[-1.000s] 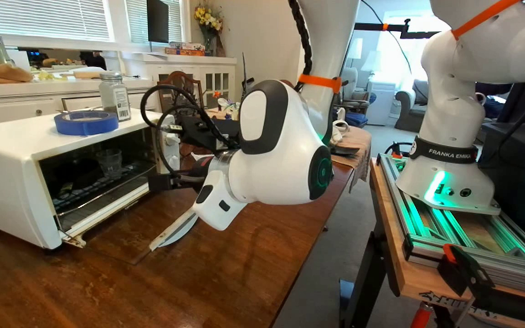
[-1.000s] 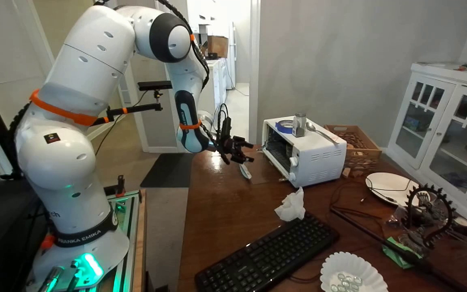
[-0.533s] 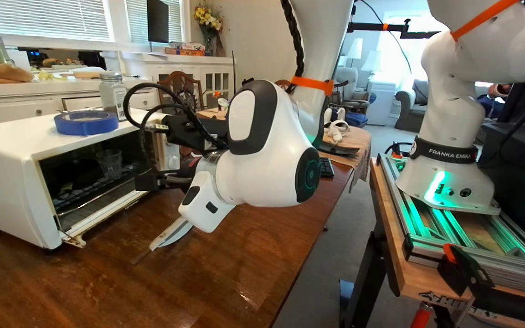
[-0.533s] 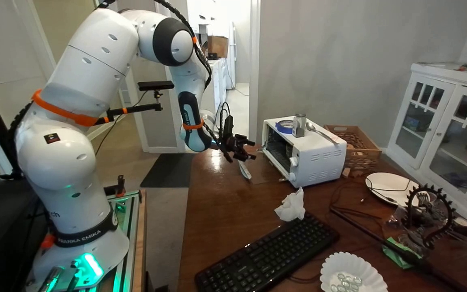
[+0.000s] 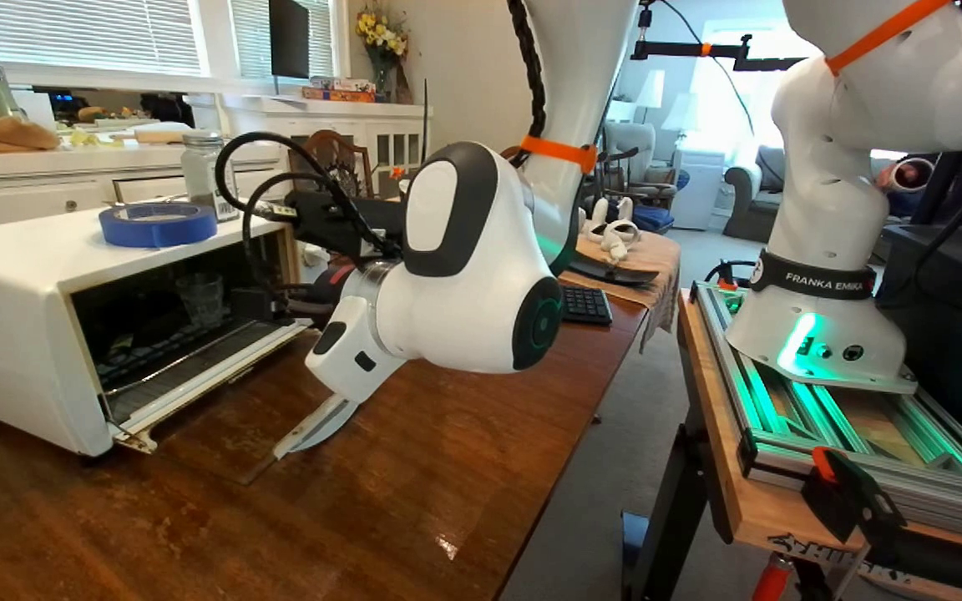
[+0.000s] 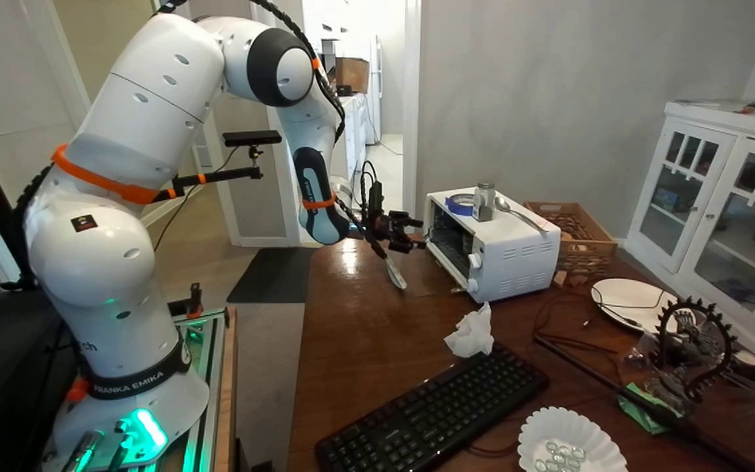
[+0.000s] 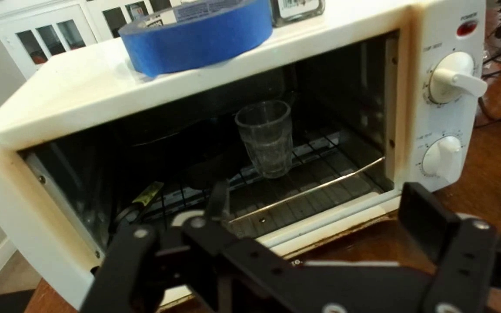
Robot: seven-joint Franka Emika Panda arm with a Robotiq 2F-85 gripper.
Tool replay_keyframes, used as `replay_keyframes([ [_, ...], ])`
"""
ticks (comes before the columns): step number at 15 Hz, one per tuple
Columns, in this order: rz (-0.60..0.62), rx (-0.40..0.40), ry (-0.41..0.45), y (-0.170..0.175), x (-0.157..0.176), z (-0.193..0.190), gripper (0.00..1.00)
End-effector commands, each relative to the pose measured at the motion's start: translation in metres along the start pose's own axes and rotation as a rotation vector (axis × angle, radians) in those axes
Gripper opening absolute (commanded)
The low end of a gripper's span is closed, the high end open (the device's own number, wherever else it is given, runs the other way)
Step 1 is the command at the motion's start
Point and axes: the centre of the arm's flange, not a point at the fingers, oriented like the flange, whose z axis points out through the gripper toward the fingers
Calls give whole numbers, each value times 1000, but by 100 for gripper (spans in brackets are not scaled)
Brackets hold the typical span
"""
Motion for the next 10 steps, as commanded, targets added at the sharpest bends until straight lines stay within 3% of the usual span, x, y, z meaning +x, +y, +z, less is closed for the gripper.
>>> replay_keyframes([
  [1,-25,-37,-7,18,15,13,100],
  [5,-70,-77,-16,37,28,29,100],
  [10,-125,-47,-32,35,43,55,100],
])
